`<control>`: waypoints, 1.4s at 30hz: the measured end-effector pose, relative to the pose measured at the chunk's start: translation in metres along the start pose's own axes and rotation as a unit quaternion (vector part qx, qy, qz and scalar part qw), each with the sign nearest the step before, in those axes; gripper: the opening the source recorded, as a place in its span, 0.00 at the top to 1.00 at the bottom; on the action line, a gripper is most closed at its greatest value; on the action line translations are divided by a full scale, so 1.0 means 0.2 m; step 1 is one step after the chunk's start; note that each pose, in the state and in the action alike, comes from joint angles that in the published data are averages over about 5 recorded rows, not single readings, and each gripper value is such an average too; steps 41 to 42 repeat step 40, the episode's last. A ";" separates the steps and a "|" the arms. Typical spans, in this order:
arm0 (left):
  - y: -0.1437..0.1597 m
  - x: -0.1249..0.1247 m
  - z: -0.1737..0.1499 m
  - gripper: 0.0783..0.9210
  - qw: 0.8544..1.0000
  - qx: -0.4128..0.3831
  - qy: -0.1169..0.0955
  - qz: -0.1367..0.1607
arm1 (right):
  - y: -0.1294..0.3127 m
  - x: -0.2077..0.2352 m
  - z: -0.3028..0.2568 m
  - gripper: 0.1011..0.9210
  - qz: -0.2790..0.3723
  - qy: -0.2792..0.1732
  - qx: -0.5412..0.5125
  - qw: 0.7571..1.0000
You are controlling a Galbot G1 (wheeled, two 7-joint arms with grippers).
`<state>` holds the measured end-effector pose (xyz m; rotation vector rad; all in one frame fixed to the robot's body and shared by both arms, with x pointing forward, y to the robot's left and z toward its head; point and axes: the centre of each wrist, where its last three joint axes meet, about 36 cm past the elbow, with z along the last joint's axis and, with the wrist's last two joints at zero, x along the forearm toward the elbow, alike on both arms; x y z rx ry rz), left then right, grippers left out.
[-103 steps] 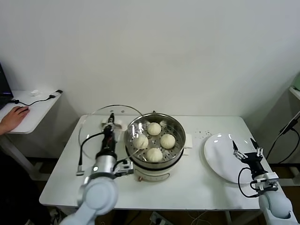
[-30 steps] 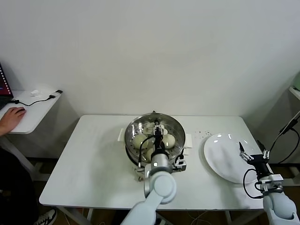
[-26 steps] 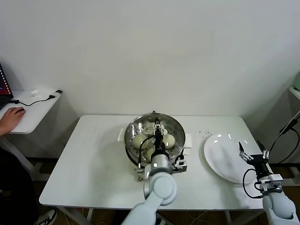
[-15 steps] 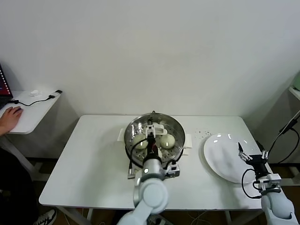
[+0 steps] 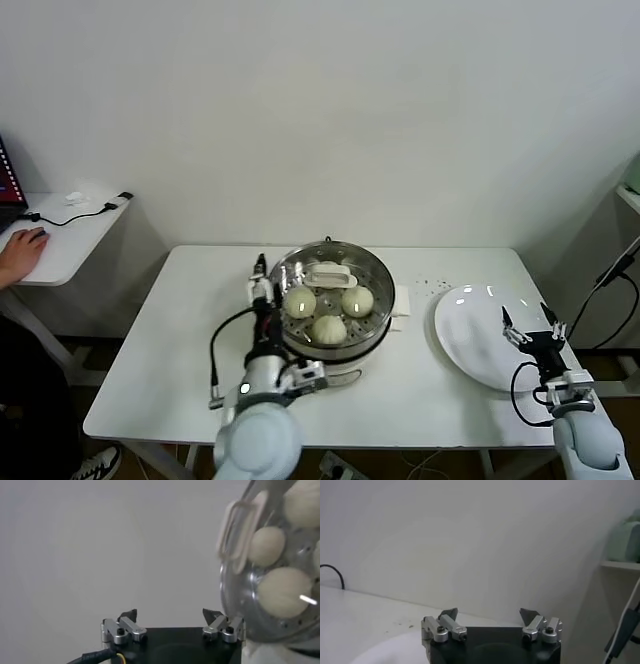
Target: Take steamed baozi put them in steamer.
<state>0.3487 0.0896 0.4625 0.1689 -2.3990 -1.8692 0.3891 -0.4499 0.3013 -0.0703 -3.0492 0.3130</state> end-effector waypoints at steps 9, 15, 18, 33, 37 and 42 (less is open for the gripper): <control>0.07 -0.04 0.38 0.12 0.984 0.174 0.013 0.046 | 0.09 0.02 -0.04 0.12 -0.014 0.000 -0.003 1.000; 0.06 -0.03 0.65 0.12 0.944 0.323 -0.011 0.072 | 0.16 0.05 -0.08 0.12 -0.029 -0.001 -0.006 1.000; 0.03 -0.01 0.77 0.12 0.918 0.389 -0.014 0.076 | 0.19 0.06 -0.09 0.12 -0.037 0.000 -0.009 0.999; -0.08 0.14 1.11 0.12 0.844 0.533 -0.008 0.055 | 0.28 0.10 -0.20 0.12 -0.084 0.010 -0.033 0.996; -0.10 0.17 1.14 0.12 0.838 0.543 -0.010 0.055 | 0.29 0.10 -0.22 0.12 -0.090 0.010 -0.037 0.995; -0.10 0.19 1.14 0.12 0.836 0.546 -0.012 0.056 | 0.30 0.11 -0.21 0.12 -0.092 0.011 -0.039 0.995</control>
